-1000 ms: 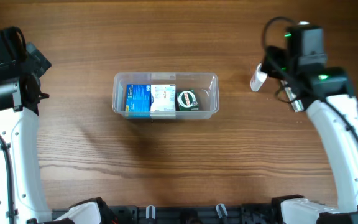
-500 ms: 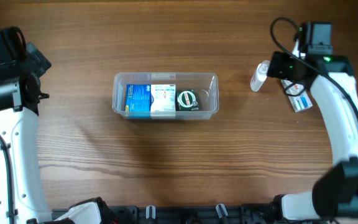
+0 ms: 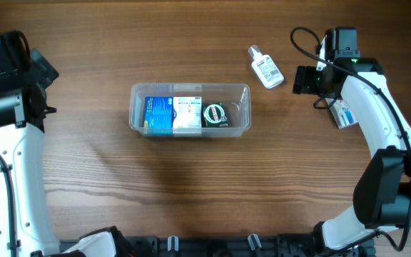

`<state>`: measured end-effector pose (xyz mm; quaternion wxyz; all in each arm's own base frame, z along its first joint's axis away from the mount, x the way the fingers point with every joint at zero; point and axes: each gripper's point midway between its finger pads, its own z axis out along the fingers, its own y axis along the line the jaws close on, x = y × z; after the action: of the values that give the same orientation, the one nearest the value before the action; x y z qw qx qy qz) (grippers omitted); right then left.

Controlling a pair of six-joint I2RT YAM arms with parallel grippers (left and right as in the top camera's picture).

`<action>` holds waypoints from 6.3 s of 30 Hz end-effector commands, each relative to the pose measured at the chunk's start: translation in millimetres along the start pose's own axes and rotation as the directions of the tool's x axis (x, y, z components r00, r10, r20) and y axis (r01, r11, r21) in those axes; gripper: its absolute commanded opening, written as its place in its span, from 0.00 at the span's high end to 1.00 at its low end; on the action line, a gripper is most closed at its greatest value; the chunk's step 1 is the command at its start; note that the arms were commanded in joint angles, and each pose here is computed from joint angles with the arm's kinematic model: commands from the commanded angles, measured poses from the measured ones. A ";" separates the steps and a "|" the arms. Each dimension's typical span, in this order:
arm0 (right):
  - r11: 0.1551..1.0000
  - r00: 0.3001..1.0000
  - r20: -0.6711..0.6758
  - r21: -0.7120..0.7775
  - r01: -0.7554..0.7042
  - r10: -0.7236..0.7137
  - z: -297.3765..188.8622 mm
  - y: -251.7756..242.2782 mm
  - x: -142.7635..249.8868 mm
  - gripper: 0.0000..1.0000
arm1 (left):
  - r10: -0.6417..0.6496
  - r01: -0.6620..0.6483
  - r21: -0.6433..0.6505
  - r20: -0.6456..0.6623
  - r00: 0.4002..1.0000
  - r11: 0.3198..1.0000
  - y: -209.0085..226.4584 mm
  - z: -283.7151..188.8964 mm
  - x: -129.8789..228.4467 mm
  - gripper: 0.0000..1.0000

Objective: Pack container
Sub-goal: 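Open the right gripper and withdraw toward the Panadol box, then grasp the white Panadol box with the right gripper and lift, then carry the Panadol box over the container and lower it in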

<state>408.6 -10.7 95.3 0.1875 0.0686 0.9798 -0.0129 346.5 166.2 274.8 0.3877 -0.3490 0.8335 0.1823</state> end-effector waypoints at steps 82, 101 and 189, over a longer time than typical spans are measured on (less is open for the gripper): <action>0.980 0.922 0.333 0.091 0.178 -0.198 -32.5 -60.8 -50.3 0.50 | 0.009 -0.008 -0.012 0.014 1.000 1.000 3.8 -1.9 -4.2 0.00; 0.608 0.480 0.678 -0.061 0.792 -0.557 -143.5 275.9 21.0 0.48 | 0.008 -0.008 -0.012 0.014 1.000 1.000 3.8 -1.9 -4.2 0.00; 0.798 0.981 0.156 -0.602 0.001 0.117 -31.6 398.2 73.0 0.96 | 0.009 -0.008 -0.012 0.014 1.000 1.000 3.8 -1.9 -4.2 0.00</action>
<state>377.9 394.1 101.7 0.2857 0.0286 0.9081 0.3048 346.5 166.2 274.8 0.3877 -0.3490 0.8335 0.1823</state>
